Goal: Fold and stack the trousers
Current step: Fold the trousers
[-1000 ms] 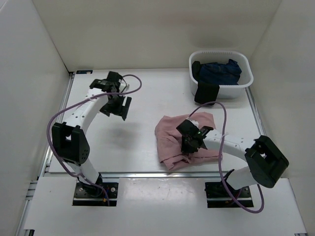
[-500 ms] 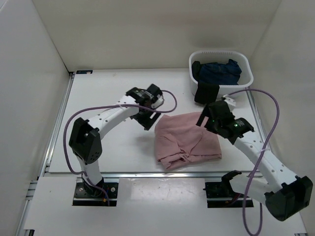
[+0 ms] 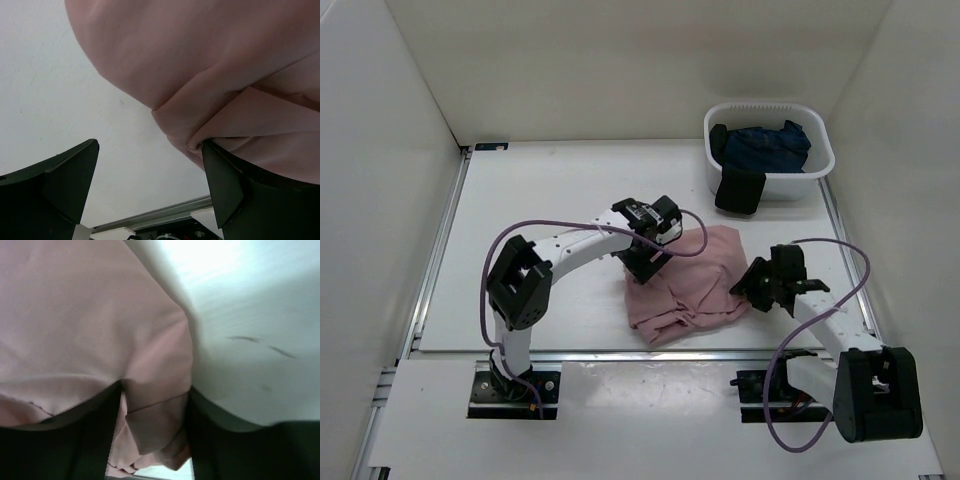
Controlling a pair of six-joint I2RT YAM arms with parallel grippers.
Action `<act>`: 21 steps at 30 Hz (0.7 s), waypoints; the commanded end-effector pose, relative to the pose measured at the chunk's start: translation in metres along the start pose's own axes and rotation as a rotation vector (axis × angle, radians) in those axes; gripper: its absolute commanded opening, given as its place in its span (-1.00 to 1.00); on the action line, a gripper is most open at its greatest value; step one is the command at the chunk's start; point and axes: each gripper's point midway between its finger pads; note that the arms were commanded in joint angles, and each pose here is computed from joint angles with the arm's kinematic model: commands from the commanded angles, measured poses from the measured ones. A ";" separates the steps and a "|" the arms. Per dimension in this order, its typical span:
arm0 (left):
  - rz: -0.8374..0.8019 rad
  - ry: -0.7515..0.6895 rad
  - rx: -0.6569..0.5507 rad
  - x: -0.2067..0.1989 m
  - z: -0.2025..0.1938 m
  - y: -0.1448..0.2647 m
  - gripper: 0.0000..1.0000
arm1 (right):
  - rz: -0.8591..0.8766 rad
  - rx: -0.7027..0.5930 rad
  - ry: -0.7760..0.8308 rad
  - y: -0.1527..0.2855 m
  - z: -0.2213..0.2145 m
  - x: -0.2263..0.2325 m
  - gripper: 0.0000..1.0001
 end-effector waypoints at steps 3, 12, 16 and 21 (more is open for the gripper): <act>0.119 0.138 -0.013 0.062 -0.014 0.000 0.92 | 0.223 0.053 -0.113 0.001 -0.023 0.051 0.02; 0.236 0.395 -0.055 0.156 -0.055 0.034 1.00 | 0.249 0.014 -0.062 0.001 -0.026 0.098 -0.19; 0.307 0.472 -0.033 0.180 -0.088 0.046 1.00 | 0.198 0.051 -0.016 -0.007 -0.019 0.101 -0.19; 0.356 0.559 -0.040 0.202 -0.115 0.068 1.00 | 0.076 0.079 0.057 0.009 -0.015 0.092 0.89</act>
Point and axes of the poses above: each gripper's point midway between its finger pads, its own y axis back along the fingers, its own x axis along the line the jaws close on, z = x × y, and after that the axes turned 9 degrees about -y, right-handed
